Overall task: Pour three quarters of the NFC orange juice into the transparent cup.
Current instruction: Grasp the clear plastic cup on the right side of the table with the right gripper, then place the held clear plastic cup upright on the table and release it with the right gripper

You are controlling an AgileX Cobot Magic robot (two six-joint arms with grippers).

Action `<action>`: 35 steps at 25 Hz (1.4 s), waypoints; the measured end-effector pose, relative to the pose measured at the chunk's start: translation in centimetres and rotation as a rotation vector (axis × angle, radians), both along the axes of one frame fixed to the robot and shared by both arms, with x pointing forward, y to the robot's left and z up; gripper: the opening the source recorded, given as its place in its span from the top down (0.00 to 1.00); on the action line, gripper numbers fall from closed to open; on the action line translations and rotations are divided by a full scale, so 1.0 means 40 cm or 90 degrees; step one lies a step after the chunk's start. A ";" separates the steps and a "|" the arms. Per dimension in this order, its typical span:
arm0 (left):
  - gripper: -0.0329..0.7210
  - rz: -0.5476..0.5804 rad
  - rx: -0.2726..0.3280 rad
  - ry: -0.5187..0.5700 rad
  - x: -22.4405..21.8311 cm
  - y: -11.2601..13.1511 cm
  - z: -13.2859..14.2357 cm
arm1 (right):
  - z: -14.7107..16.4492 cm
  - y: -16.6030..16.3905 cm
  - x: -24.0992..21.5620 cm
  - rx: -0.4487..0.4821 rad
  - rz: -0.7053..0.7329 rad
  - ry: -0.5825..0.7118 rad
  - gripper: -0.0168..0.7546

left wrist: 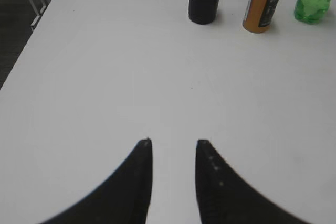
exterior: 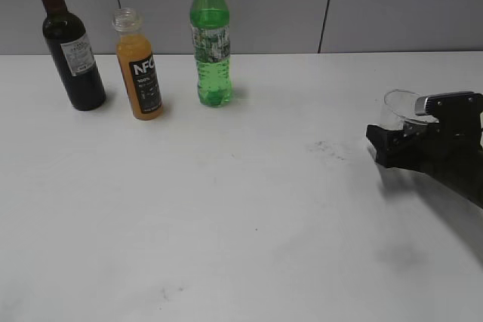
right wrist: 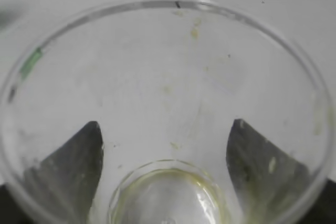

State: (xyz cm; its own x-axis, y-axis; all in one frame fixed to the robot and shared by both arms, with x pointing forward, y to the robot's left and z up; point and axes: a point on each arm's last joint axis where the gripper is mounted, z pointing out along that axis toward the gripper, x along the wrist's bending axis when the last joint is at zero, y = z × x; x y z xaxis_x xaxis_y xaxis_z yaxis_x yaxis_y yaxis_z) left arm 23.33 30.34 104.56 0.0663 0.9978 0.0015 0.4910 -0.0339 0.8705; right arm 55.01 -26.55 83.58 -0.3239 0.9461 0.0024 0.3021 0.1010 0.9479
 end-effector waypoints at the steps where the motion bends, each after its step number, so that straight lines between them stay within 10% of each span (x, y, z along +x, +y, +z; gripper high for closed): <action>1: 0.65 0.000 0.000 0.000 0.000 0.000 0.000 | 0.000 0.000 0.000 0.000 0.000 0.000 0.26; 9: 0.65 0.000 0.000 0.000 0.000 0.000 0.000 | 0.018 0.017 -0.003 0.003 0.054 -0.029 0.28; 18: 0.65 0.000 0.000 0.000 0.000 0.000 0.000 | 0.059 0.149 -0.040 -0.035 0.423 -0.094 0.28; 35: 0.65 0.000 0.000 0.000 0.000 0.000 0.000 | 0.075 0.468 -0.017 -0.023 0.720 -0.172 0.28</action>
